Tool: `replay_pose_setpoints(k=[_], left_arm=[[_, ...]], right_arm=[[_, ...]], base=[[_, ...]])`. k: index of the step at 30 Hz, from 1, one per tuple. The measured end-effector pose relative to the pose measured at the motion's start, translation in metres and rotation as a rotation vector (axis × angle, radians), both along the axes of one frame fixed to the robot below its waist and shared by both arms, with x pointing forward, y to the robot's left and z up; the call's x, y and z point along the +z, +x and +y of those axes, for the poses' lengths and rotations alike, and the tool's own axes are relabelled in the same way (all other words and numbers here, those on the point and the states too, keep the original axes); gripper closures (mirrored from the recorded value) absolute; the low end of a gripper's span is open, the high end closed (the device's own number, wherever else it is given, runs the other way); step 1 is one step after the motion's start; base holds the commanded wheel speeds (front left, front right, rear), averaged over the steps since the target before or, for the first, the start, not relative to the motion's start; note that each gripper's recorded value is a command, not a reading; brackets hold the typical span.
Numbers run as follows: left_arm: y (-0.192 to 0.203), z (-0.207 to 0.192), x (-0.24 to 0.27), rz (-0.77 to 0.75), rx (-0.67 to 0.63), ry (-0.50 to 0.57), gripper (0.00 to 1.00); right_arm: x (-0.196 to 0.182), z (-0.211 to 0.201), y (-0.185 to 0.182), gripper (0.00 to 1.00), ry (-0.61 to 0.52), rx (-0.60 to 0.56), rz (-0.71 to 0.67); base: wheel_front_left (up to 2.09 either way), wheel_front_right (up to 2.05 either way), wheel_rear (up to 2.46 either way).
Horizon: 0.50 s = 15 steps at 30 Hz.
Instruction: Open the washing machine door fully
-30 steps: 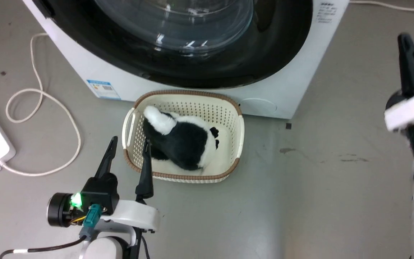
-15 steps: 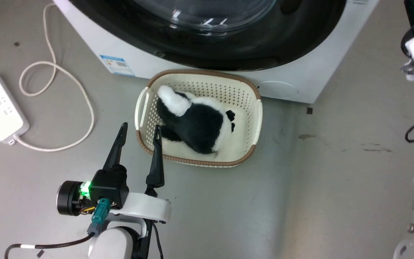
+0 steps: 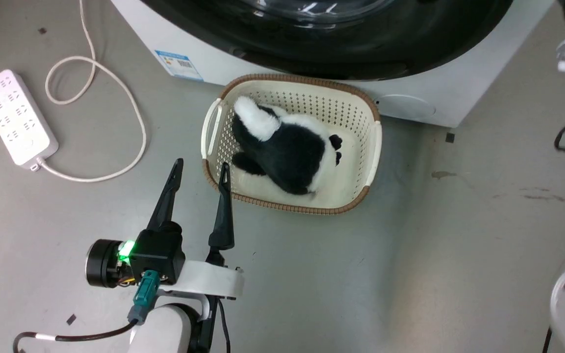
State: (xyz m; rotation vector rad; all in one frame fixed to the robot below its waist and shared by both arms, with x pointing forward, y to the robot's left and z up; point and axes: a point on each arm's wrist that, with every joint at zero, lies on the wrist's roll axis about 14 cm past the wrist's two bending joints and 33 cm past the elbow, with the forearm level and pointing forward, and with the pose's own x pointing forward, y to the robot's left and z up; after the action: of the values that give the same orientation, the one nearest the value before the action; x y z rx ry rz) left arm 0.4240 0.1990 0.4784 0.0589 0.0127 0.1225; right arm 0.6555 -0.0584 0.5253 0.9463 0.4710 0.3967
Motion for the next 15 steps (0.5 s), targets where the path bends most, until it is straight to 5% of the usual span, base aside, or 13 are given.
replay_pose_setpoints(k=[15], left_arm=[[0.008,0.001,-0.006,-0.006,0.014,0.006,0.0]], right_arm=[[-0.002,0.03,0.018,1.0,0.135,0.174,0.145]], base=[[0.0,0.0,0.0]])
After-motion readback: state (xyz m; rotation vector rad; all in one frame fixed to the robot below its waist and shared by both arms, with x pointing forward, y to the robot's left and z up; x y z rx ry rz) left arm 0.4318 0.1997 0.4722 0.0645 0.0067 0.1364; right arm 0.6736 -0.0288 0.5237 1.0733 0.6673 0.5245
